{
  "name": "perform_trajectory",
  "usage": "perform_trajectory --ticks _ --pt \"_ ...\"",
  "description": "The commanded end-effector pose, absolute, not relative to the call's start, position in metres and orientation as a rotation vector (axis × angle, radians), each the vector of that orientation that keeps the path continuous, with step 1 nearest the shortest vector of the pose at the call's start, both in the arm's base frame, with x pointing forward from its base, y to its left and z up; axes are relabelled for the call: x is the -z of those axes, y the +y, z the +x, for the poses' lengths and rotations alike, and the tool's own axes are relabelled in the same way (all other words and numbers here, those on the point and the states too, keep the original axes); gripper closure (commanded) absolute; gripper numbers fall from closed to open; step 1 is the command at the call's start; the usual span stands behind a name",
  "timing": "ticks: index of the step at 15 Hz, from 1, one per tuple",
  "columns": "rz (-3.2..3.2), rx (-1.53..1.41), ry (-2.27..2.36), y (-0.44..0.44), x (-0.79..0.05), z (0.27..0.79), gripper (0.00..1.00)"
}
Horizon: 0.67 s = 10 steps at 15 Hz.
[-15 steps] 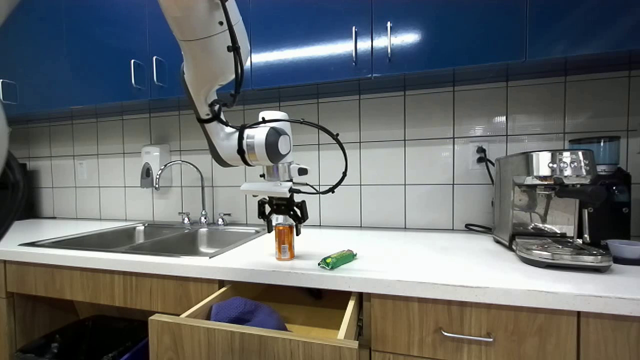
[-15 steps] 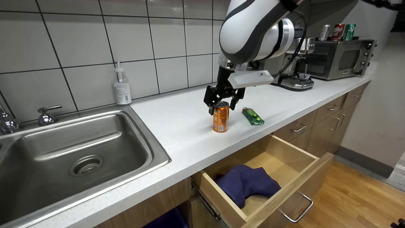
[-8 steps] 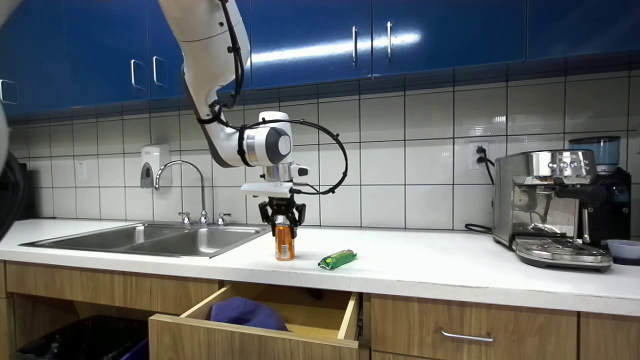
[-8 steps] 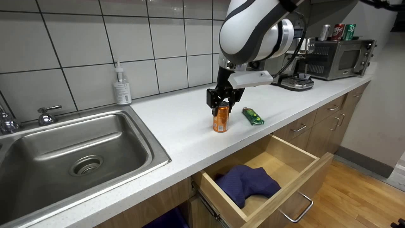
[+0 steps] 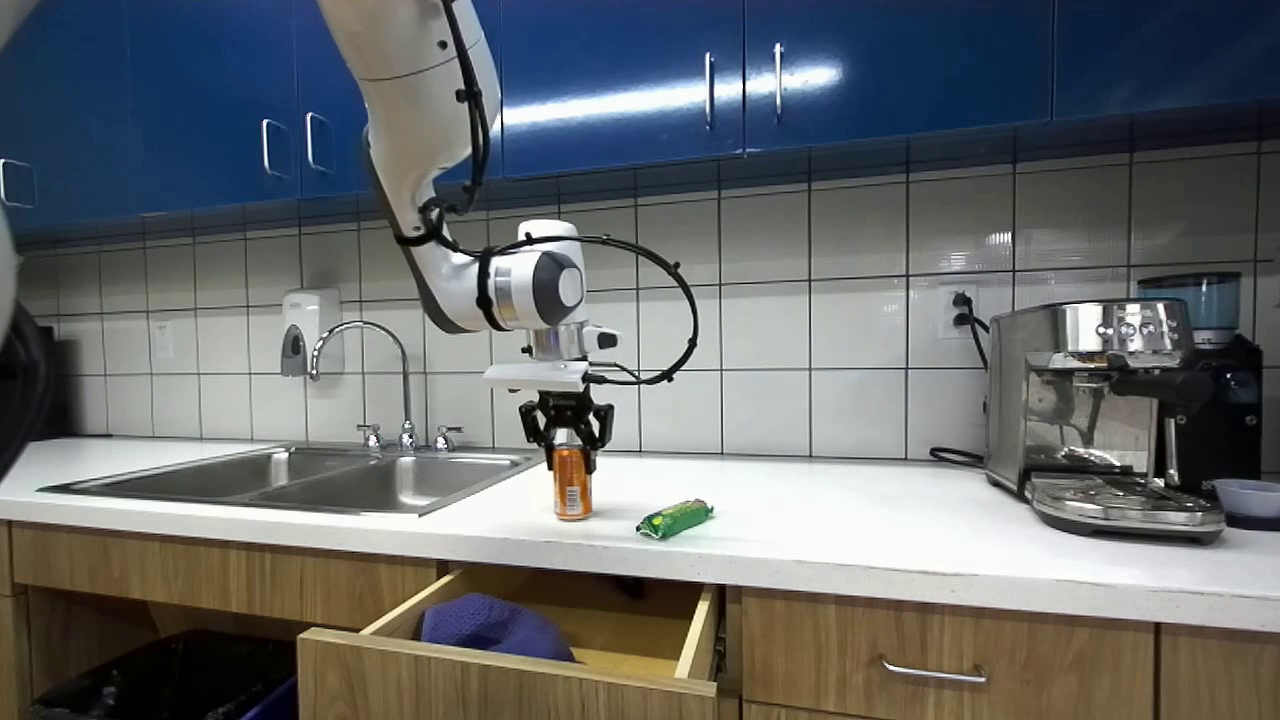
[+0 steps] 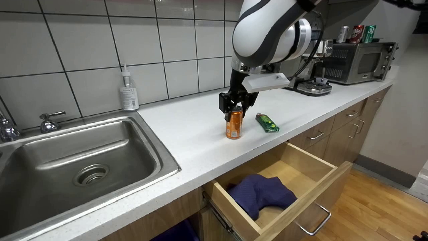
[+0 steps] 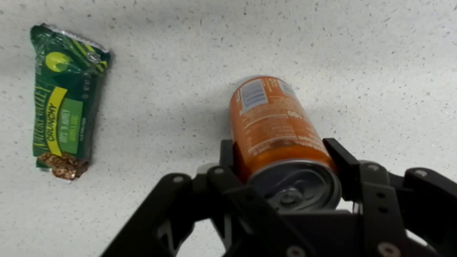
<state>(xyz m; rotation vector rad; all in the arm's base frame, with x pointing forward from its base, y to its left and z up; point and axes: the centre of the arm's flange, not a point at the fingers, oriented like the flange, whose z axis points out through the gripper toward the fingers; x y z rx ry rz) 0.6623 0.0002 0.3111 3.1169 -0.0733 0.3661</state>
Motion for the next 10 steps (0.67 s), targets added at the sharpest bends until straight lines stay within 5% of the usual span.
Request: perform_trajectory --ticks 1,10 --pt "3.091 -0.397 -0.038 -0.008 -0.343 0.65 0.62" --pt "3.088 -0.398 0.023 -0.017 -0.365 0.612 0.62"
